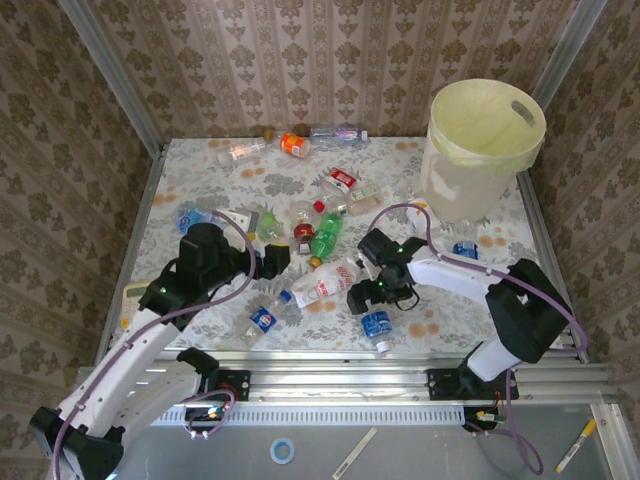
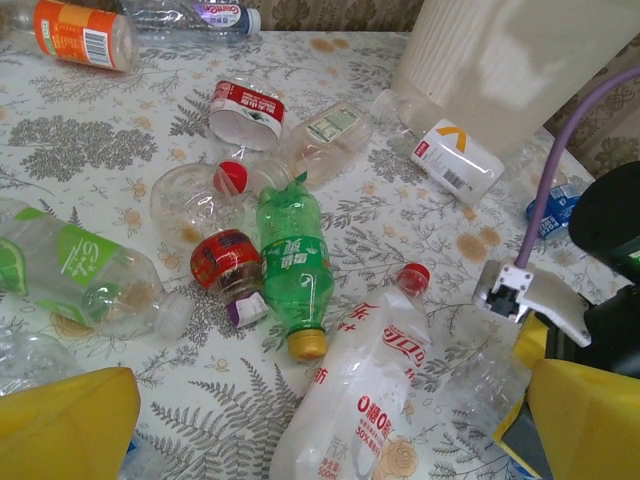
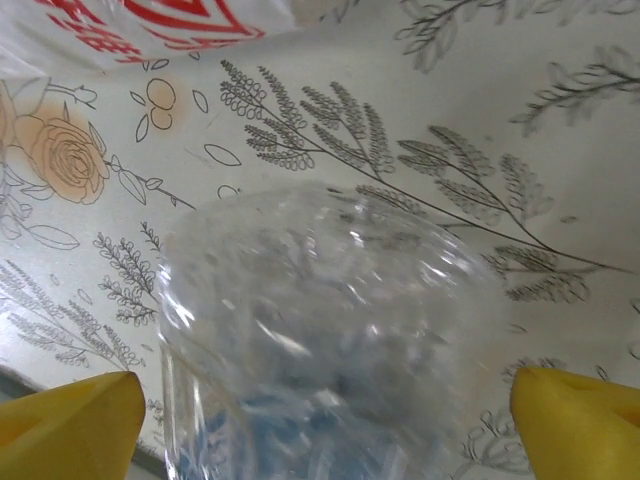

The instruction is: Throw the plastic bottles in the bin

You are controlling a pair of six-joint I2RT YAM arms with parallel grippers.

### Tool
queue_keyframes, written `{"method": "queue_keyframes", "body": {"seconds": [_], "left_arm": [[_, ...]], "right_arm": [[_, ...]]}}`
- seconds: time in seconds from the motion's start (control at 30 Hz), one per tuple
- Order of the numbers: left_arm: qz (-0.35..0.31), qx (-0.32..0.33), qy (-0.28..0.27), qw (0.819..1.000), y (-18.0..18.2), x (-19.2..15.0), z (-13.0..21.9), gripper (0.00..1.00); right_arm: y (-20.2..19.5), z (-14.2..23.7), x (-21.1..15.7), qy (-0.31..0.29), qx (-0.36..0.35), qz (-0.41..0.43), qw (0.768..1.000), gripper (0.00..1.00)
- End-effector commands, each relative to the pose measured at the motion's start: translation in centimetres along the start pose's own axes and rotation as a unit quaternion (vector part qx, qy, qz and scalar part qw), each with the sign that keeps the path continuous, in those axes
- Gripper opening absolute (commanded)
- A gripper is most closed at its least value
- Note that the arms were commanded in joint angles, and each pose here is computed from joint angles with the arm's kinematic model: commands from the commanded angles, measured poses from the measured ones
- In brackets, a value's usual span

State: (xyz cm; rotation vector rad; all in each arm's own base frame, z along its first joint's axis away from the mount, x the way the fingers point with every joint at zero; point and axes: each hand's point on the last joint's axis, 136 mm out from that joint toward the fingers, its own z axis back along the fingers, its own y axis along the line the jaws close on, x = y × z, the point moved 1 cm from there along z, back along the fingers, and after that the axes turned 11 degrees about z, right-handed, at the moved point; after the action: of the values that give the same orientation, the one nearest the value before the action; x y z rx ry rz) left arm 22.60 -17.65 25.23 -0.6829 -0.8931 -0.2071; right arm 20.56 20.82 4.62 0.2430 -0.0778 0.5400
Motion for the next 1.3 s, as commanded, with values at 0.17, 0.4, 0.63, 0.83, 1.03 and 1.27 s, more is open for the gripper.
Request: {"method": "queue_keyframes", "body": {"seconds": [0.17, 0.4, 0.63, 0.83, 1.03, 1.27], "left_arm": [[0.003, 0.019, -0.016, 1.0, 0.0, 1.3, 1.0, 1.0], [0.004, 0.009, -0.011, 1.0, -0.2, 1.3, 0.4, 1.0], [0.007, -0.008, -0.01, 1.0, -0.7, 1.6, -0.8, 1.0], [0.001, -0.027, -0.019, 0.999, -1.5, 2.4, -1.2, 1.0], [-0.004, -0.037, -0.021, 0.999, -1.9, 2.7, -1.4, 1.0], [-0.019, -0.032, -0.038, 0.999, -2.0, 3.6, -0.8, 1.0]], "right_arm": [[-0.5, -1.5, -0.1, 0.023, -0.04, 0.011, 0.999, 0.72], [-1.0, 2.0, 1.2, -0.014, -0.074, 0.031, 0.997, 0.46], [-1.1, 11.3, 4.9, -0.152, -0.09, 0.03, 0.984, 0.43], [-2.7, 27.3, 8.9, -0.412, -0.122, 0.007, 0.903, 0.39], [-4.5, 46.0, 8.9, -0.685, -0.231, 0.021, 0.69, 0.32], [-5.0, 57.7, 7.1, -0.785, -0.333, 0.035, 0.522, 0.3]]}}
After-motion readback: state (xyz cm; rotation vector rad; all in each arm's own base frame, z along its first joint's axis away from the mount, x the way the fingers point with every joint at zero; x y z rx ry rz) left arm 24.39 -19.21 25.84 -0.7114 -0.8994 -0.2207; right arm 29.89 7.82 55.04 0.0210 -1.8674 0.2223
